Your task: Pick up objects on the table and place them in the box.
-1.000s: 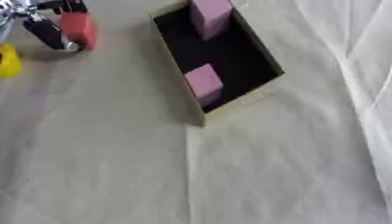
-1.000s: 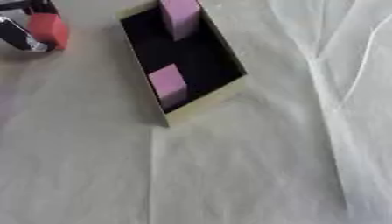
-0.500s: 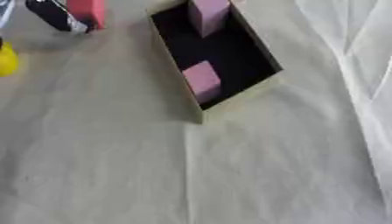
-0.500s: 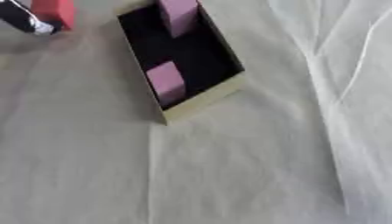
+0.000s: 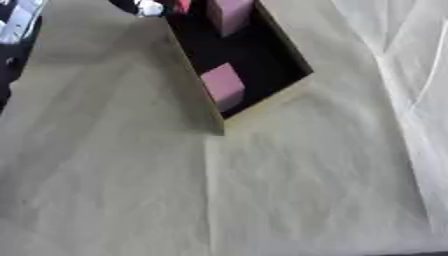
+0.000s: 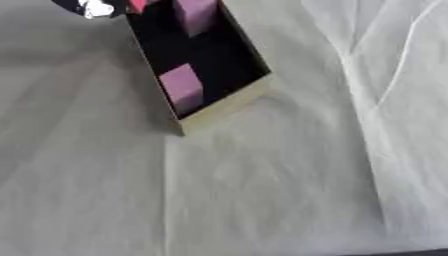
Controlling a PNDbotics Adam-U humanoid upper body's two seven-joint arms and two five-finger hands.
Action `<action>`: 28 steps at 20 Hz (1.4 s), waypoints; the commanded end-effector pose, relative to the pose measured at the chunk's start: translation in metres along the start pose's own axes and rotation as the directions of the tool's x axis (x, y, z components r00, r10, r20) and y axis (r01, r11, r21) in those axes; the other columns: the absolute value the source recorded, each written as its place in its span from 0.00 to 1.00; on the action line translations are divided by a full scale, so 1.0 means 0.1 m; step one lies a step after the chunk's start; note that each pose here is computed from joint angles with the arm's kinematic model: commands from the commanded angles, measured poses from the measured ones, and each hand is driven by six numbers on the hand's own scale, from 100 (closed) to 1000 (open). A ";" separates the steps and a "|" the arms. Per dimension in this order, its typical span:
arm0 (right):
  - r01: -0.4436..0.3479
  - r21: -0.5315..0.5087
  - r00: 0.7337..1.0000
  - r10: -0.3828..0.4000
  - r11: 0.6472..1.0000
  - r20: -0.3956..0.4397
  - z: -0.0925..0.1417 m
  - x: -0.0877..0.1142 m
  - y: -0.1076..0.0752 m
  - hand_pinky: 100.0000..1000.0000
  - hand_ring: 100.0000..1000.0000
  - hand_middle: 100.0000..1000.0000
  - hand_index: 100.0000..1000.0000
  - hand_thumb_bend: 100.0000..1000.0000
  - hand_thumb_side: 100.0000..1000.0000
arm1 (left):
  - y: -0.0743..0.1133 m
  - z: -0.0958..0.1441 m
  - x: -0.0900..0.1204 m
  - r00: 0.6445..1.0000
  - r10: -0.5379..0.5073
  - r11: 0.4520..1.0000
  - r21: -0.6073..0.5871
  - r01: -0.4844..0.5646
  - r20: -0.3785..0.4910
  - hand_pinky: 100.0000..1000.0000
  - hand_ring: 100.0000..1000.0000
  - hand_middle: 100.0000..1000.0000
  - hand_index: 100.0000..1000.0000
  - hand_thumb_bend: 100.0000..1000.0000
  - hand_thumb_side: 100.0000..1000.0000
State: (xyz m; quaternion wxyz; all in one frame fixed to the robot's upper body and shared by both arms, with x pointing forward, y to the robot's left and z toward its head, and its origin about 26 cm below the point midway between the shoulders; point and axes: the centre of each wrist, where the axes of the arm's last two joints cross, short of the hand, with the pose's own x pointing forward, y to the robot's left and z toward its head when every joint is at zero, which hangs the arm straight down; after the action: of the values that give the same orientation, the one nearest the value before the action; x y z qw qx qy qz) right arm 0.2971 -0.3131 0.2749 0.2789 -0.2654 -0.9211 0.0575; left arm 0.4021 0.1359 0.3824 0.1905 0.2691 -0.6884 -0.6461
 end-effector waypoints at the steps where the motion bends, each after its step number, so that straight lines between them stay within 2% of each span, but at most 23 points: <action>1: -0.006 0.006 0.999 0.006 1.000 0.032 -0.07 0.08 -0.04 0.86 0.71 0.74 0.83 0.00 0.78 | 0.18 0.01 0.12 1.000 -0.011 0.999 0.043 0.010 0.029 0.65 0.59 0.47 0.59 0.05 0.00; 6: -0.001 0.012 1.000 0.001 1.000 0.023 -0.06 0.08 -0.04 0.86 0.71 0.74 0.83 0.00 0.78 | 0.17 -0.02 0.16 0.999 0.006 0.999 0.040 -0.007 0.038 0.65 0.58 0.47 0.59 0.05 0.00; 11: 0.008 0.011 1.000 -0.008 1.000 0.023 -0.07 0.09 -0.03 0.86 0.71 0.74 0.83 0.00 0.78 | 0.01 -0.10 0.15 0.997 0.056 0.998 -0.019 -0.055 0.056 0.64 0.58 0.47 0.59 0.06 0.00; 19: 0.025 0.016 1.000 -0.025 1.000 0.019 -0.09 0.10 -0.01 0.86 0.71 0.74 0.83 0.00 0.78 | -0.24 -0.22 0.15 0.988 0.130 0.986 -0.112 -0.121 0.086 0.64 0.58 0.48 0.60 0.08 0.07; 25: 0.033 0.022 0.999 -0.034 0.999 0.017 -0.10 0.11 0.00 0.86 0.71 0.74 0.83 0.00 0.78 | -0.39 -0.26 0.12 0.986 0.149 0.978 -0.160 -0.135 0.076 0.66 0.62 0.52 0.64 0.18 0.18; 28: 0.038 0.029 0.999 -0.039 0.999 0.016 -0.09 0.11 0.01 0.86 0.71 0.74 0.83 0.00 0.78 | -0.46 -0.28 0.06 0.993 0.114 0.980 -0.168 -0.106 0.040 0.72 0.70 0.64 0.76 0.30 0.24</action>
State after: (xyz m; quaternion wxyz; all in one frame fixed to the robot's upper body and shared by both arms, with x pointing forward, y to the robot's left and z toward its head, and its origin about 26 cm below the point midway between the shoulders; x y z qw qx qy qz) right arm 0.2986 -0.3074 0.2793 0.2899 -0.2457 -0.9229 0.0617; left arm 0.4206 0.1083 0.3315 0.2393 0.1830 -0.6500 -0.6977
